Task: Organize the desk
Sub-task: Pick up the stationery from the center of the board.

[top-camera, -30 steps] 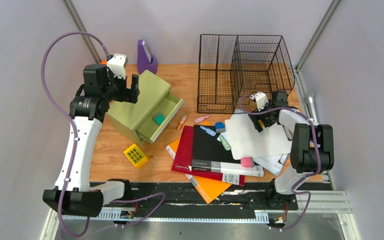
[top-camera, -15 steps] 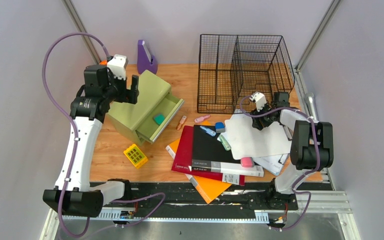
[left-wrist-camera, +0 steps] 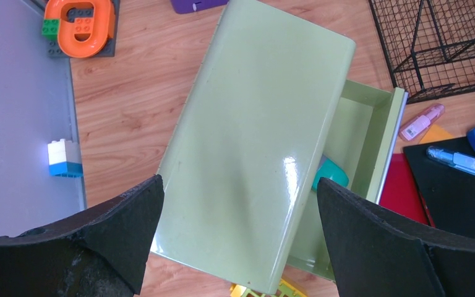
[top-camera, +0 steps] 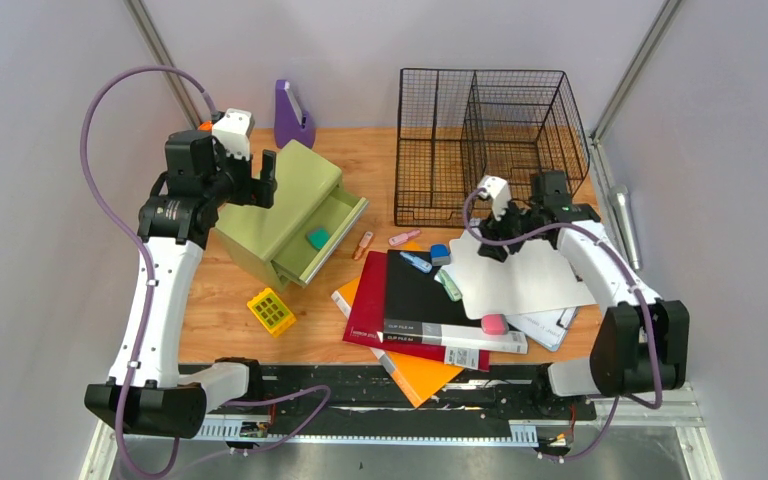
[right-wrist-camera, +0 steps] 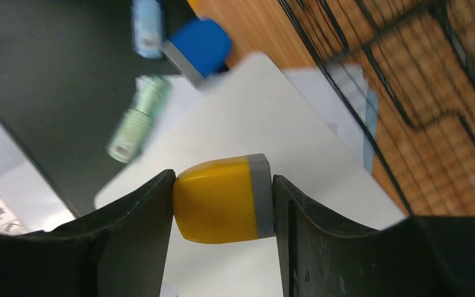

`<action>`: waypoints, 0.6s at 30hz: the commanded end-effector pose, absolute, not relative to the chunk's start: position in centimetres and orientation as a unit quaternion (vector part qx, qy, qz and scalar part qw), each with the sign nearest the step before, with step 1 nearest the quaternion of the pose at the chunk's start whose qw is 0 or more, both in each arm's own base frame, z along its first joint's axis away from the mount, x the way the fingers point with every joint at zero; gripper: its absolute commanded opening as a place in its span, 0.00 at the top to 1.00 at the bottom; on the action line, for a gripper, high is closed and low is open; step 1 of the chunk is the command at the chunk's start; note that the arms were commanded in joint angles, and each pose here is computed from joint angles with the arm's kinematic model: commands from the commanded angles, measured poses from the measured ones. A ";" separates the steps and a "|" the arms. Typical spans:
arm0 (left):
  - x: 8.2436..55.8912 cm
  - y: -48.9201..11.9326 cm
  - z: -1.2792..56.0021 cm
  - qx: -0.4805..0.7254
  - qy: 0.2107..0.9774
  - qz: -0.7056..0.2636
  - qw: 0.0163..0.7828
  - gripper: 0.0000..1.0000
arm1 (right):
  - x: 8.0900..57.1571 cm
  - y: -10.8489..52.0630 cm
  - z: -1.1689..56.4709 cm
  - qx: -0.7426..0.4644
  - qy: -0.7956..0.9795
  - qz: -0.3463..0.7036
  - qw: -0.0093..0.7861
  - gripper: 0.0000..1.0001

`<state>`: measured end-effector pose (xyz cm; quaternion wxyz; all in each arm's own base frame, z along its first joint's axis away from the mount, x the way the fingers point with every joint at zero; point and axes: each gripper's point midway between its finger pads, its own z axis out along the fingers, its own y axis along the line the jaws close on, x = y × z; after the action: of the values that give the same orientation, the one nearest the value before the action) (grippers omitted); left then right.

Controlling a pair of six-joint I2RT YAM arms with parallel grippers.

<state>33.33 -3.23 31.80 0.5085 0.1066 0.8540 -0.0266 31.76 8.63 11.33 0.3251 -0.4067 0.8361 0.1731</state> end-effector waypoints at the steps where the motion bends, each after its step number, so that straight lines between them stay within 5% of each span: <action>1: 33.5 -3.3 33.4 0.112 0.837 -0.027 0.536 0.00 | 29.9 16.4 17.9 -0.479 0.762 0.235 0.366 0.98; 10: 33.6 -2.8 33.1 0.100 0.841 -0.017 0.531 0.00 | 29.8 31.0 28.1 -0.573 0.641 0.303 0.411 0.97; 18: 33.6 -1.7 33.8 0.074 0.840 0.007 0.537 0.00 | 31.7 41.9 29.3 -0.593 0.608 0.336 0.407 0.96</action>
<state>33.41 -2.37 31.77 0.5081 0.0920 0.8564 -0.0061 31.34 38.15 28.90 0.4090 -0.5985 0.6115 0.3171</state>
